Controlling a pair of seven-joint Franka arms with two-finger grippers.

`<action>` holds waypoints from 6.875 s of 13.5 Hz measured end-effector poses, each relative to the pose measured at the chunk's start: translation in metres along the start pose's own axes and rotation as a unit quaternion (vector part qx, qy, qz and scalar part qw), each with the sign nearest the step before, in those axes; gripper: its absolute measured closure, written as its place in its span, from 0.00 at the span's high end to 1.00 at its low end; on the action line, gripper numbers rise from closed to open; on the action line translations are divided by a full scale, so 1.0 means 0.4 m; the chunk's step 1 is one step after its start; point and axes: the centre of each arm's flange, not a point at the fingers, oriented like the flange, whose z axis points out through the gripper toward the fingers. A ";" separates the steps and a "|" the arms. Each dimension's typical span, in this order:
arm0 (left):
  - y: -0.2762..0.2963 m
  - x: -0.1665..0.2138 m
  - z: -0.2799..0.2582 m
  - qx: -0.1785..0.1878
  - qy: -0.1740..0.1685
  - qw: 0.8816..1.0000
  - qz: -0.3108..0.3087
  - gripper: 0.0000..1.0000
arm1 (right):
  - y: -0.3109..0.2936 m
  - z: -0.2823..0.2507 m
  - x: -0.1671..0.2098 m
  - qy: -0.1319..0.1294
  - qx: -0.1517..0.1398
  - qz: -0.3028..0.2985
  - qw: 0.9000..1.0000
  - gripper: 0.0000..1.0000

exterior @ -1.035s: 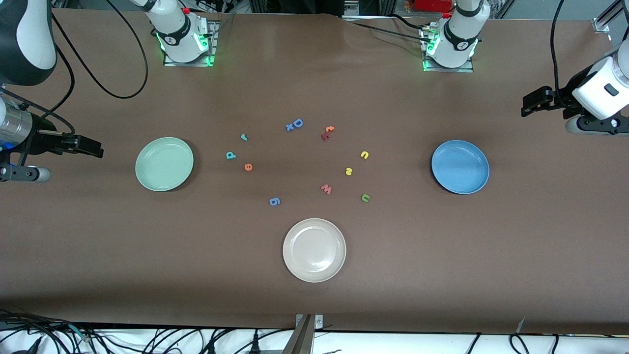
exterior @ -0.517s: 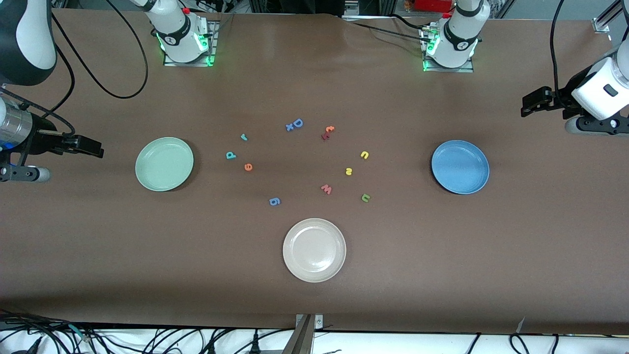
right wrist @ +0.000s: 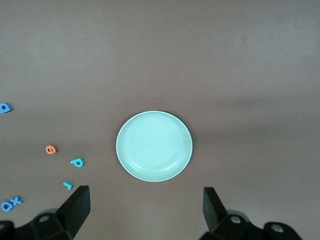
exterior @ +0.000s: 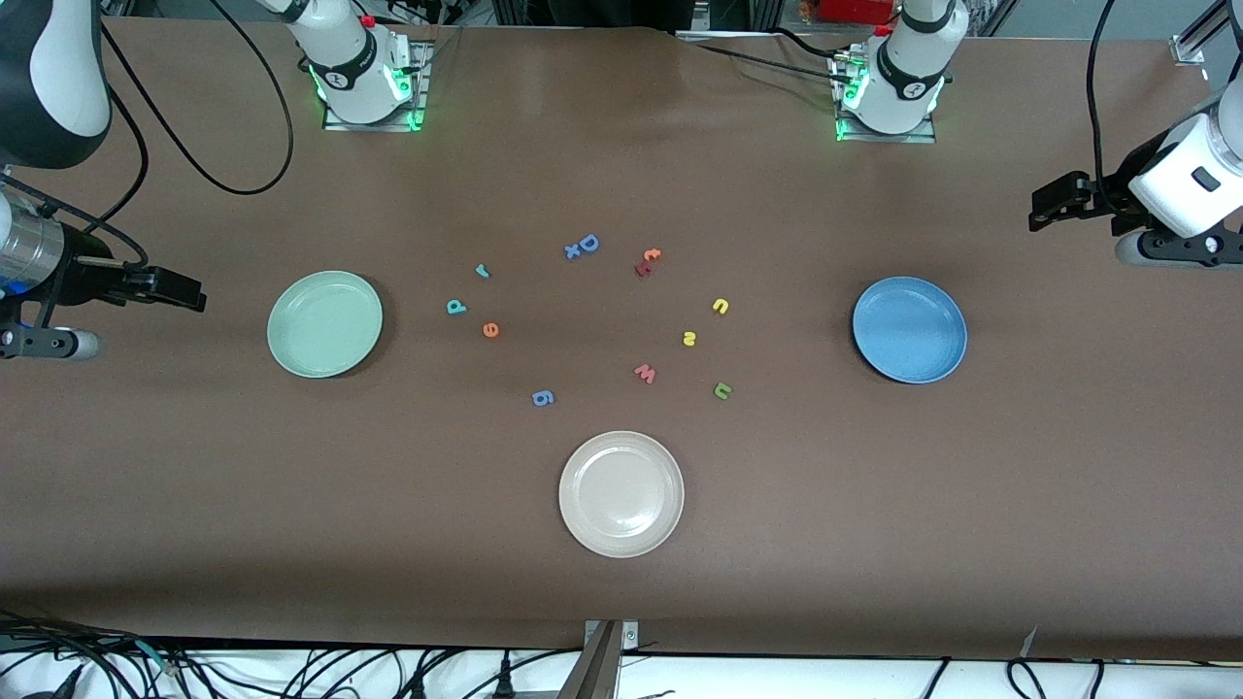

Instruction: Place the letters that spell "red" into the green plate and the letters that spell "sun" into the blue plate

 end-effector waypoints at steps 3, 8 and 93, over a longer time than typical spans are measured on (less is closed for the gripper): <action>0.000 0.002 0.003 0.000 -0.001 1.000 0.000 1.00 | 0.000 0.000 0.000 0.000 0.000 0.000 1.000 1.00; 0.003 0.004 0.006 0.000 -0.002 1.000 0.001 1.00 | 0.000 0.000 0.000 0.000 0.000 0.000 1.000 1.00; 0.929 0.205 0.984 -0.029 0.070 0.997 0.028 1.00 | -0.568 0.932 -0.264 -0.016 0.008 0.286 0.958 0.59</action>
